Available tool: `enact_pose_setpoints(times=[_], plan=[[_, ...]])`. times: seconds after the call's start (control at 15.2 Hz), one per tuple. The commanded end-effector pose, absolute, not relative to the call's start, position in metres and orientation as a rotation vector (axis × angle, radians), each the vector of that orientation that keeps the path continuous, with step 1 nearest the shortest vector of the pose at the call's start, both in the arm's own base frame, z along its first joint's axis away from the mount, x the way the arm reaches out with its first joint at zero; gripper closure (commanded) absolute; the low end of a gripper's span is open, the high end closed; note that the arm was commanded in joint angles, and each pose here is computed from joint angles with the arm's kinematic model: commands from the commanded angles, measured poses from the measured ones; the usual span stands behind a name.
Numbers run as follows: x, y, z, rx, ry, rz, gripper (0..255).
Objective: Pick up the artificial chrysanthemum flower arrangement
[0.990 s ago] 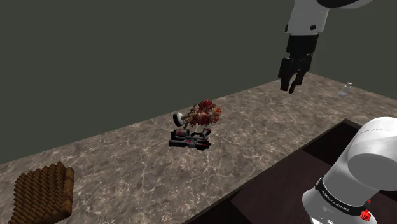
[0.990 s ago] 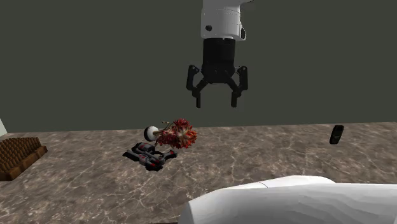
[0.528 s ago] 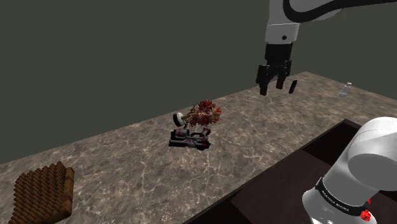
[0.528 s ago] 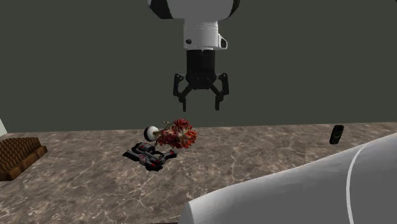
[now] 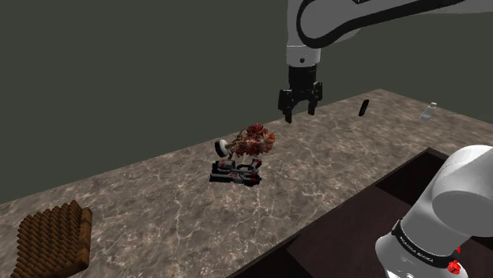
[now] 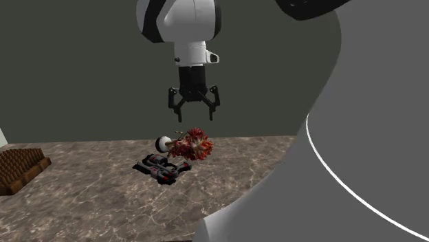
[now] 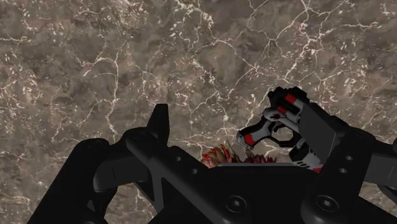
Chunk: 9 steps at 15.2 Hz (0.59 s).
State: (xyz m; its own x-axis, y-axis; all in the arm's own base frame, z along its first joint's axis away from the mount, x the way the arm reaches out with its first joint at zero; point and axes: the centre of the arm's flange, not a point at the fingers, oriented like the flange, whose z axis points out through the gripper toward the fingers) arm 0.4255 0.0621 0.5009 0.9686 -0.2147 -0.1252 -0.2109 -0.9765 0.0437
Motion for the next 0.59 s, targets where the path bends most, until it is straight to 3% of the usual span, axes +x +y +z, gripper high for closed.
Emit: enact_pose_setpoints(times=[0.0,0.53], plan=[[0.449,0.071,0.488,3.072,-0.365,-0.199,0],[0.541,0.107,0.443,3.009,-0.481,-0.192,0]])
